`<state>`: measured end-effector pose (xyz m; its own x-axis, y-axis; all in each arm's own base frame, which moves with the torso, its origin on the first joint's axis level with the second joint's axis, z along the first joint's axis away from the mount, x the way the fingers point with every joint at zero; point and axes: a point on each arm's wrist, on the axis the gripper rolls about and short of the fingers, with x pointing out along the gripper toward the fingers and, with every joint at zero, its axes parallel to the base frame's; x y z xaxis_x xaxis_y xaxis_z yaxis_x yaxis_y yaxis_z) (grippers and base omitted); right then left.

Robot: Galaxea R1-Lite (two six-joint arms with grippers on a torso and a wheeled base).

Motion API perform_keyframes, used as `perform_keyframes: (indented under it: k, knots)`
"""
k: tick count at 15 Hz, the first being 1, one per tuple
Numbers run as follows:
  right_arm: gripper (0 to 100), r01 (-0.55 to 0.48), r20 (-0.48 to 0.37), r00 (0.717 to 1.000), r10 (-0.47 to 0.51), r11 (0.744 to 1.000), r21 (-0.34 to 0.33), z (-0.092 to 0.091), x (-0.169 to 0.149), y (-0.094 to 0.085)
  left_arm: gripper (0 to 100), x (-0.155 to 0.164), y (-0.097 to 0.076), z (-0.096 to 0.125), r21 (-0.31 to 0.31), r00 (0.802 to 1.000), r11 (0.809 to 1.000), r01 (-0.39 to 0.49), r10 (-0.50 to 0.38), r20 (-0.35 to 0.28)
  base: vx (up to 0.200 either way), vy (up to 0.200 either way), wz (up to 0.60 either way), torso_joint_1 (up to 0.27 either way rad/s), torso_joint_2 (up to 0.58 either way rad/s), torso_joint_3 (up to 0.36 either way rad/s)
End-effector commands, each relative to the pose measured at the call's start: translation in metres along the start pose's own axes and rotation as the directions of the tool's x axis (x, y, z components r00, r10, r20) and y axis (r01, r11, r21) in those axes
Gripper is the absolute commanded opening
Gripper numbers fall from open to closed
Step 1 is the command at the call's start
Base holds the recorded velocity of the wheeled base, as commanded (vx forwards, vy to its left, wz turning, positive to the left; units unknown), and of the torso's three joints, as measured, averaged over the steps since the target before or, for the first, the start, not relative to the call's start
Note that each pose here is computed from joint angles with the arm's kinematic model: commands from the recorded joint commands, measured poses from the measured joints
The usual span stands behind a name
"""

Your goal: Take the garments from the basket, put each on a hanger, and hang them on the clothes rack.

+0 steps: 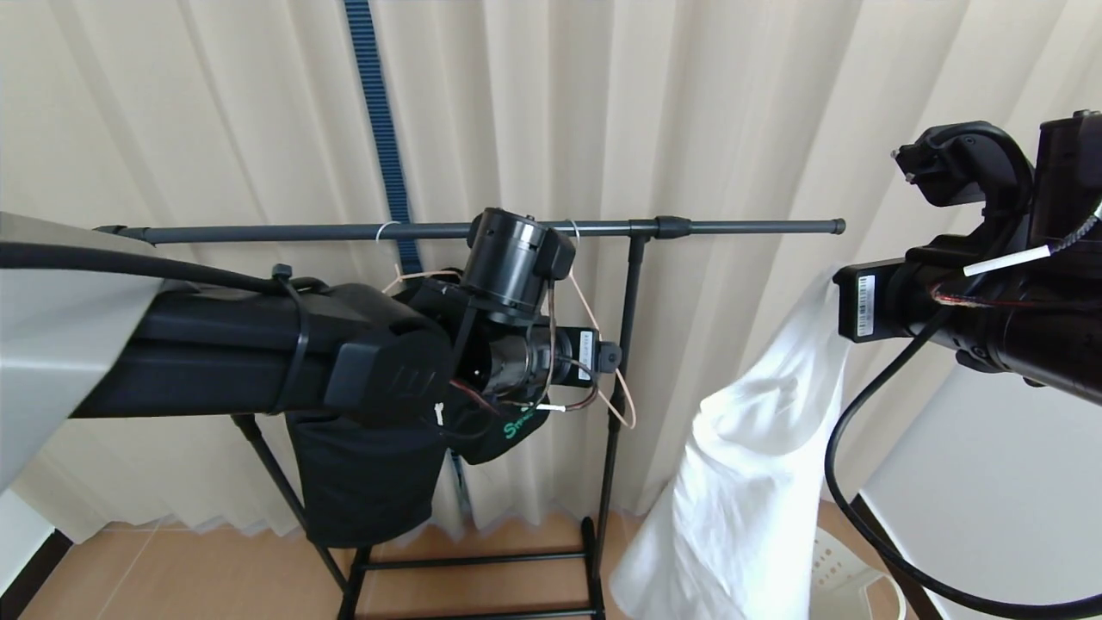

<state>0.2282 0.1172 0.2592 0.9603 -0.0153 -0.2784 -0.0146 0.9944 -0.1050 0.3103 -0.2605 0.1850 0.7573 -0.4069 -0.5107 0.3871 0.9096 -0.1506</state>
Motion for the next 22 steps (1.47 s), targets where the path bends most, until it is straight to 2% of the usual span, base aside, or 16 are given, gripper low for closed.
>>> perform_keyframes:
  k: [1, 8, 10, 16, 20, 22]
  knots:
    - [0, 0.001, -0.003, 1.000, -0.001, 1.000, -0.001, -0.001, 0.002, 0.001, 100, 0.025, 0.006, -0.006, 0.017, 0.999, 0.999, -0.028, 0.028, -0.025, 0.000, 0.000, 0.00, 0.000, 0.00, 0.000]
    - [0, 0.002, -0.012, 1.000, -0.002, 1.000, -0.007, -0.003, 0.005, 0.003, 100, 0.053, 0.005, 0.001, 0.033, 1.000, 0.999, -0.028, 0.028, 0.005, 0.000, 0.000, 0.00, 0.000, 0.00, 0.000]
    - [0, 0.002, -0.015, 1.000, -0.002, 1.000, -0.008, -0.003, 0.006, 0.003, 100, 0.054, 0.005, 0.001, 0.029, 0.999, 0.999, -0.028, 0.028, 0.016, 0.000, -0.200, 0.00, 0.002, 0.00, 0.005]
    - [0, 0.002, -0.021, 1.000, -0.002, 1.000, -0.011, -0.004, 0.008, 0.004, 100, 0.057, 0.010, 0.000, 0.022, 0.998, 0.997, -0.068, 0.067, 0.018, 0.000, -0.033, 0.00, 0.000, 0.00, 0.000]
    - [0, 0.002, -0.023, 1.000, -0.002, 1.000, -0.013, -0.005, 0.009, 0.004, 100, 0.085, 0.011, -0.011, 0.029, 0.990, 0.990, -0.139, 0.139, 0.010, 0.000, 0.000, 0.00, 0.000, 0.00, 0.000]
    - [0, 0.002, -0.025, 1.000, -0.003, 1.000, -0.013, -0.006, 0.009, 0.004, 100, 0.093, 0.010, -0.012, 0.025, 0.990, 0.990, -0.140, 0.139, 0.013, 0.000, 0.000, 0.00, 0.000, 0.00, 0.000]
